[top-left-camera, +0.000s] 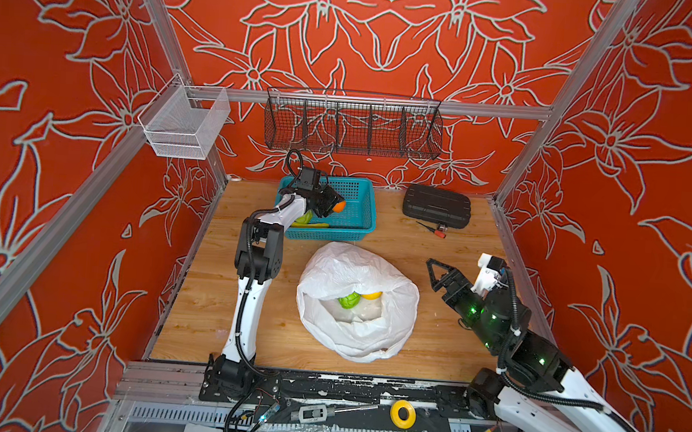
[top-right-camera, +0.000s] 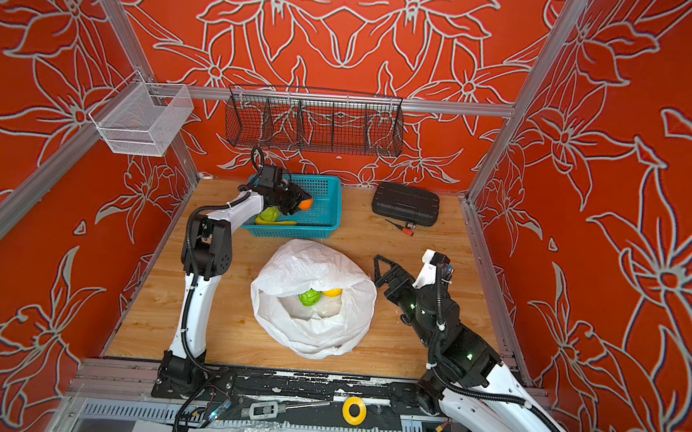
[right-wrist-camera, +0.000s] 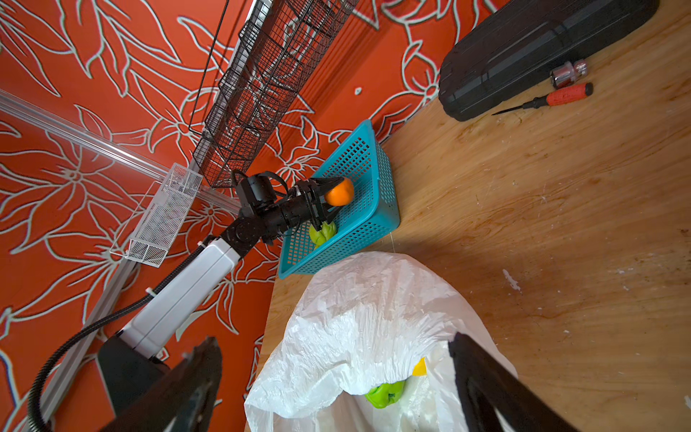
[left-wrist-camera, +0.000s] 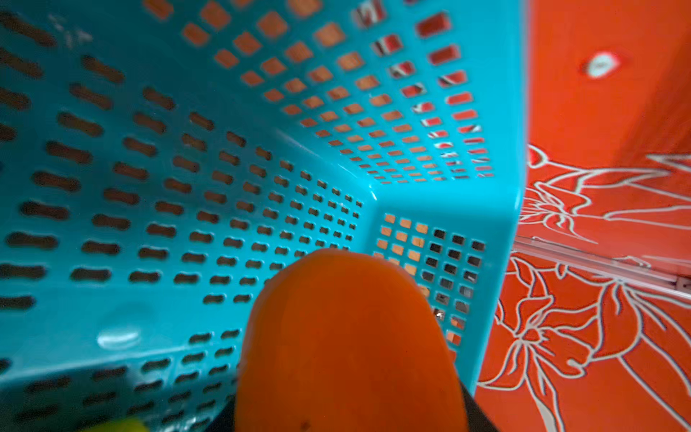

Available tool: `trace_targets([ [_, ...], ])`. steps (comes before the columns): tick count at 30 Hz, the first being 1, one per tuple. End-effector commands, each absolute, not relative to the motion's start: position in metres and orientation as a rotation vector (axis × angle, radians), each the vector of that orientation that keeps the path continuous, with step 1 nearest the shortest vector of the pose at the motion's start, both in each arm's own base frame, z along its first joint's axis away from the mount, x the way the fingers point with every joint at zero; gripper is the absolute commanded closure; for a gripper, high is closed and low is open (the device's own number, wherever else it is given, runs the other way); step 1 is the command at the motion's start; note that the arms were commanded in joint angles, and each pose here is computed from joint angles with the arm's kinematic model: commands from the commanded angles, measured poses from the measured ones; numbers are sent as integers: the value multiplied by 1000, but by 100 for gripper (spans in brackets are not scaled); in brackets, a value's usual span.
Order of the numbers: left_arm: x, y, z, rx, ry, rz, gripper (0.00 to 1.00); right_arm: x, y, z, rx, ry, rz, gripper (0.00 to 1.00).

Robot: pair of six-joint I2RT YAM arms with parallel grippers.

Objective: Untie the knot of the plastic bag and take out the fruit
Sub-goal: 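Carry the orange to the teal basket with left gripper while right draws back, then open the left gripper to drop the orange into the teal basket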

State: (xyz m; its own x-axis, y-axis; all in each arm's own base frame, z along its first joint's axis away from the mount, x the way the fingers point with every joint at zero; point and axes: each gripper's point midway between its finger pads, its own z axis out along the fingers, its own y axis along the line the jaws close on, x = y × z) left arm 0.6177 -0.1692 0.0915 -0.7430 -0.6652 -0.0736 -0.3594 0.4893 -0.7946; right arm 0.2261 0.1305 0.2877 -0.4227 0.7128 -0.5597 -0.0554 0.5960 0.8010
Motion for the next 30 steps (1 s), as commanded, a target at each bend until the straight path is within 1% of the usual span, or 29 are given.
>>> trace_targets([
  [1, 632, -171, 88, -934, 2332, -1258, 54, 224, 120, 285, 547, 1804, 908, 3],
  [4, 635, -174, 85, -912, 2366, -1260, 48, 223, 117, 284, 553, 1801, 898, 3],
  [7, 636, -175, 85, -900, 2371, -1259, 37, 223, 116, 284, 554, 1798, 894, 3],
  [10, 634, -173, 91, -880, 2365, -1241, 31, 223, 117, 284, 552, 1796, 897, 3],
  [13, 633, -172, 98, -869, 2353, -1238, 24, 224, 119, 284, 548, 1799, 901, 3],
  [20, 621, -170, 134, -825, 2312, -1251, 24, 224, 121, 284, 547, 1805, 910, 3],
  [25, 597, -164, 163, -794, 2245, -1249, 24, 225, 123, 281, 549, 1810, 913, 3],
  [30, 563, -164, 201, -739, 2167, -1314, 27, 228, 131, 276, 526, 1840, 913, 3],
])
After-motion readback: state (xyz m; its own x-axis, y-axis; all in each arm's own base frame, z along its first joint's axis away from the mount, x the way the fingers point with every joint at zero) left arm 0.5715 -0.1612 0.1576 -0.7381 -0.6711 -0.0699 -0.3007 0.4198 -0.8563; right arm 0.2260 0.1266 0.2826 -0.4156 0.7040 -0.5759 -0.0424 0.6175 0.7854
